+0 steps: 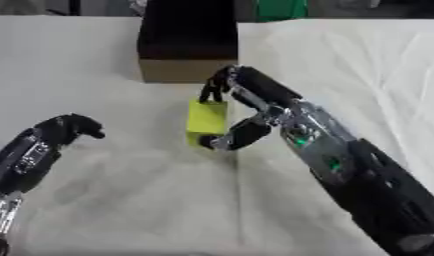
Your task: Pick up objects on the table and place them in the box.
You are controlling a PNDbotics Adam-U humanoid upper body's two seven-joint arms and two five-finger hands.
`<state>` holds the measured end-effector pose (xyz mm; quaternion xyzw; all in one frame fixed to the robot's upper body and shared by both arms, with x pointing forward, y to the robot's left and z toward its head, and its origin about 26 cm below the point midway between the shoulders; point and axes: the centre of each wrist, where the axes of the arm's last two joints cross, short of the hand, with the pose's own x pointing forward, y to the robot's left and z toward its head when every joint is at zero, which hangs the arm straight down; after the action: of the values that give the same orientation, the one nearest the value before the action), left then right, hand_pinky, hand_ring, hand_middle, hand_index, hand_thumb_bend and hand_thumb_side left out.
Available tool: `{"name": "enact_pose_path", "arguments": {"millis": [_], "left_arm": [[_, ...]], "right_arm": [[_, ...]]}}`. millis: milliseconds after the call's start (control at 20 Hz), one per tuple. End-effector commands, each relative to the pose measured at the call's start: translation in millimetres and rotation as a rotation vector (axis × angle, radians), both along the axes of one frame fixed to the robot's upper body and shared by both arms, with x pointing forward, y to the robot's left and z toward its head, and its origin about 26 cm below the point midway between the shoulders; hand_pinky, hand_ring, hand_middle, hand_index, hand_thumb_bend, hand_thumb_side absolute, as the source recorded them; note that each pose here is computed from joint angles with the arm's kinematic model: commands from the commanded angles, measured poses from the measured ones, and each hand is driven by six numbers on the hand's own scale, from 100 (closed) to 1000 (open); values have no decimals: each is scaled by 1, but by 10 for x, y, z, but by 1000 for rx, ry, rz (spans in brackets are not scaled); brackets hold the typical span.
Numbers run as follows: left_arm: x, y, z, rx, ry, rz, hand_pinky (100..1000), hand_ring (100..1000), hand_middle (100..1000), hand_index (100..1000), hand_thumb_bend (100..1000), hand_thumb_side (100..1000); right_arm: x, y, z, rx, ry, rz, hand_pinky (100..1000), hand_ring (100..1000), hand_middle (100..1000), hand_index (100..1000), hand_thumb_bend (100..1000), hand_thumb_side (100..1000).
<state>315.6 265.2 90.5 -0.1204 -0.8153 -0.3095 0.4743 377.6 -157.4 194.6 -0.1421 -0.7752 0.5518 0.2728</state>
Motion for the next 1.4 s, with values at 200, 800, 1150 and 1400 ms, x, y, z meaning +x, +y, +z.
{"name": "enact_pose_path", "arguments": {"millis": [200, 800, 1150, 1400], "left_arm": [[-4, 26, 43, 6, -12, -3, 948, 724, 703, 792, 156, 832], [29, -22, 91, 20, -25, -38, 949, 724, 703, 791, 154, 830], [91, -139, 203, 23, -55, -102, 949, 724, 703, 791, 151, 821], [161, -292, 367, 22, -97, -184, 948, 724, 703, 791, 146, 810]], "right_arm": [[-107, -159, 484, 41, -100, -20, 666, 778, 411, 610, 473, 132], [-78, -456, 1097, 88, -255, -122, 676, 762, 426, 616, 464, 100], [189, -639, 1294, 154, -288, -229, 676, 764, 427, 622, 464, 100], [415, -864, 1317, 178, -290, -337, 677, 775, 433, 635, 466, 100]]}}
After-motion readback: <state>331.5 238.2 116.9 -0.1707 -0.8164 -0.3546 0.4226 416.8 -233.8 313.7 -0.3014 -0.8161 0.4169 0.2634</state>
